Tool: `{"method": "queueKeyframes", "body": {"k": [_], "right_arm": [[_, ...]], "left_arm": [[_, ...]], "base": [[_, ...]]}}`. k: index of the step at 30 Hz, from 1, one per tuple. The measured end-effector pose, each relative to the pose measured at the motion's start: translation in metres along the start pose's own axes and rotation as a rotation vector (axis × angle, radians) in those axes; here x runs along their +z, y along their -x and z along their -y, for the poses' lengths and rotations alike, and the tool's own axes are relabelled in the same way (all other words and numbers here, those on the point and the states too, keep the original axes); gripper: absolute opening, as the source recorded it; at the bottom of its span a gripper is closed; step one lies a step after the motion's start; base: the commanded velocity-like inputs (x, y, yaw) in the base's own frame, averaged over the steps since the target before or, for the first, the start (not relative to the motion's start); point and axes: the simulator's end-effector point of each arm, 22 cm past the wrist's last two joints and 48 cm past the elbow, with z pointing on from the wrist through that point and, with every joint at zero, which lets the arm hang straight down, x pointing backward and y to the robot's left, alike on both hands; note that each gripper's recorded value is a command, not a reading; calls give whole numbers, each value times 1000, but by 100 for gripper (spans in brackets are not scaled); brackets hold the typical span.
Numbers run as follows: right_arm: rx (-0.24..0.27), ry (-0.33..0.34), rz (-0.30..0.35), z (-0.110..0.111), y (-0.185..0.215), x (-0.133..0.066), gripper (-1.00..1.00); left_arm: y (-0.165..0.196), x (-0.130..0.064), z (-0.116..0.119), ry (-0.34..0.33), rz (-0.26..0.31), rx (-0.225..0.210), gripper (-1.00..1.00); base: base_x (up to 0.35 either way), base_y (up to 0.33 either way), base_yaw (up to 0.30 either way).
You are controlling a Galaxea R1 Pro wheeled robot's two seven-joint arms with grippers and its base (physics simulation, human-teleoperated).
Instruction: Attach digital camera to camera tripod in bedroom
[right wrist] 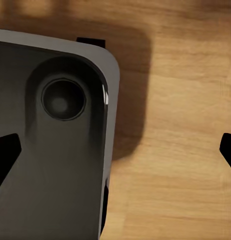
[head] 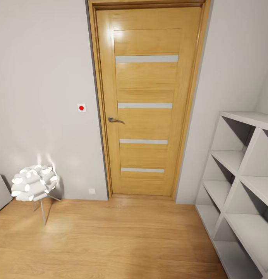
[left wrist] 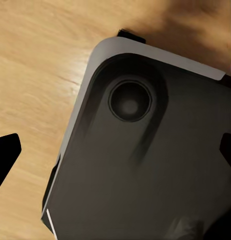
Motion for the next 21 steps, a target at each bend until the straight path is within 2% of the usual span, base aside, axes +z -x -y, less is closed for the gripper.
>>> {"method": "queueKeyframes", "body": {"k": [10, 21], "right_arm": [[3, -2, -5, 2, -1, 0, 100], [-3, 7, -7, -4, -1, 0, 100]], "left_arm": [[-5, 0, 10, -13, -3, 5, 100], [-4, 0, 9, -11, -3, -6, 100]], "base": [[137, -200, 0], [155, -239, 0]]}}
